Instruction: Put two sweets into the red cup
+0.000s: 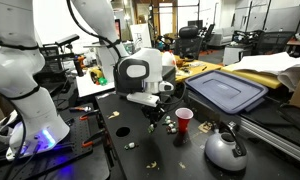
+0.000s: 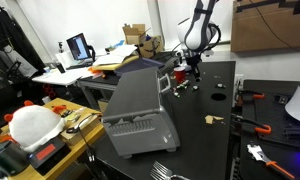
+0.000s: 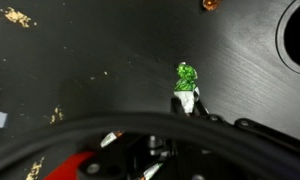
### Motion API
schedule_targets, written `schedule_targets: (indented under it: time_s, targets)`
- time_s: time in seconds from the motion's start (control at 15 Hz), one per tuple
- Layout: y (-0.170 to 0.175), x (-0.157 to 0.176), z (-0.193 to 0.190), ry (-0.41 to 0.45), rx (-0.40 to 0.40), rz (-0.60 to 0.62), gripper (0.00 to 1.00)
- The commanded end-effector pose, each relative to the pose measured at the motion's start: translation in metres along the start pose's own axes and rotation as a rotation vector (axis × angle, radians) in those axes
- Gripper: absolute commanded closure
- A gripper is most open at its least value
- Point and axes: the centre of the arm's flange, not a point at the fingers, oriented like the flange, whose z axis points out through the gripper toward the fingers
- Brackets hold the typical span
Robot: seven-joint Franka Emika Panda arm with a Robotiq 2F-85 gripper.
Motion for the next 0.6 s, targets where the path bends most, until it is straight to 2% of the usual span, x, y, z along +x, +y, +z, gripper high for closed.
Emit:
schedule_targets:
  time_s: [0.0,0.53]
  targets:
    - [-0.009,-0.003,-0.025,-0.002,-0.054,0.013,0.97]
    - [-0.009,0.010,-0.044,0.010,-0.105,0.026,0.97]
